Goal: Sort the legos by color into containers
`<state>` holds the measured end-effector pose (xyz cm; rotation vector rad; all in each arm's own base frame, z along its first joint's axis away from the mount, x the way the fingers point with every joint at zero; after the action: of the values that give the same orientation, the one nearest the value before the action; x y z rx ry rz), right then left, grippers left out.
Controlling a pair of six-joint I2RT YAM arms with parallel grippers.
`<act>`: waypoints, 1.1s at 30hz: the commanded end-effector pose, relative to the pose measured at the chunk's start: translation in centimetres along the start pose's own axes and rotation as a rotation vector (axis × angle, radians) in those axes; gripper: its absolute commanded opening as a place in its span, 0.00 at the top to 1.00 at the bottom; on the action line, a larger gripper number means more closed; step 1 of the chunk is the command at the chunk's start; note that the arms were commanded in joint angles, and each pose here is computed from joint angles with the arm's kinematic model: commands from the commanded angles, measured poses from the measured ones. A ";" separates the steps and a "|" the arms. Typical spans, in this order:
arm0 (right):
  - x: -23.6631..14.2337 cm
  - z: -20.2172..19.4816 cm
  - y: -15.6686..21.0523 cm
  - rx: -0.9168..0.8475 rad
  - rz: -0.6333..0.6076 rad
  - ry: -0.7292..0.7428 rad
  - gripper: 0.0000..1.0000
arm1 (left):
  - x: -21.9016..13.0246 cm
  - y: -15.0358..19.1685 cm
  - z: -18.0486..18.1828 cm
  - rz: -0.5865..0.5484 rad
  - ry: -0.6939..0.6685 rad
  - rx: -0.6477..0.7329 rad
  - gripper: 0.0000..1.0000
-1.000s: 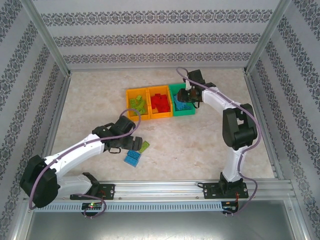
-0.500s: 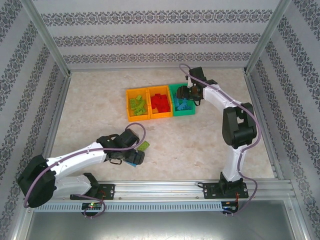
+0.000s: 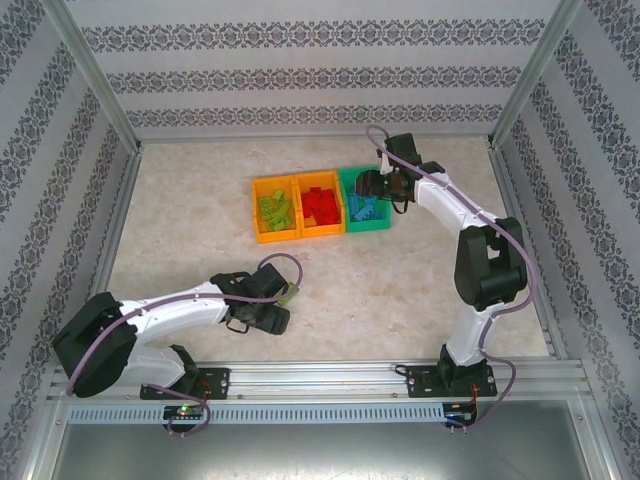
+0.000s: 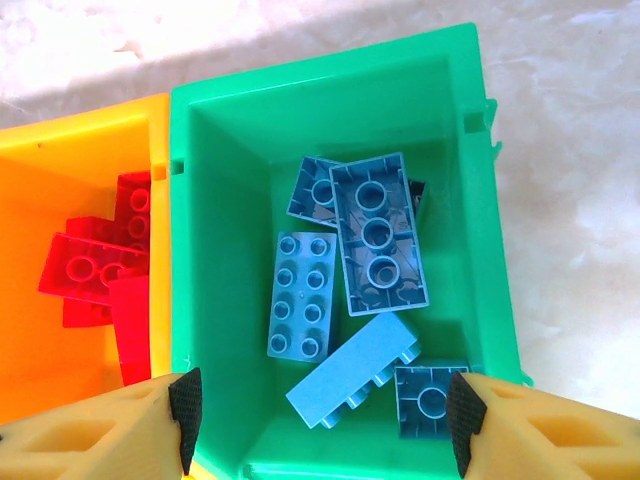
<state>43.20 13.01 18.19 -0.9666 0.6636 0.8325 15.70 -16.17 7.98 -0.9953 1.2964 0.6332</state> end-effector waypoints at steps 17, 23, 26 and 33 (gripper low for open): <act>-2.3 -2.2 -0.7 0.068 -0.048 -0.013 0.31 | -0.8 -0.3 0.0 0.002 -0.036 -0.058 0.45; -2.7 -3.1 -0.6 0.089 -0.061 -0.020 0.31 | -4.7 -2.3 0.6 -0.107 -0.091 -0.090 0.49; -3.2 -3.5 -0.5 0.099 -0.072 -0.024 0.31 | -6.3 -3.5 0.4 -0.162 -0.081 -0.096 0.49; -4.2 -4.7 0.1 0.134 -0.089 -0.025 0.30 | -8.9 -7.6 -0.8 -0.285 -0.045 -0.066 0.50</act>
<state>40.87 7.96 18.51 -0.8827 0.6767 0.7369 19.34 -18.31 17.17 -1.2060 1.1049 0.5231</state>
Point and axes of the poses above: each hand's point on the last joint's axis, 136 mm out from that joint toward the fingers, its own x axis out along the fingers, its own z axis along the line the jaws close on, y = z × x, the point moved 6 cm from there along -x, back along the fingers, and after that the axes turned 12 degrees about x, right-handed, at the moved point
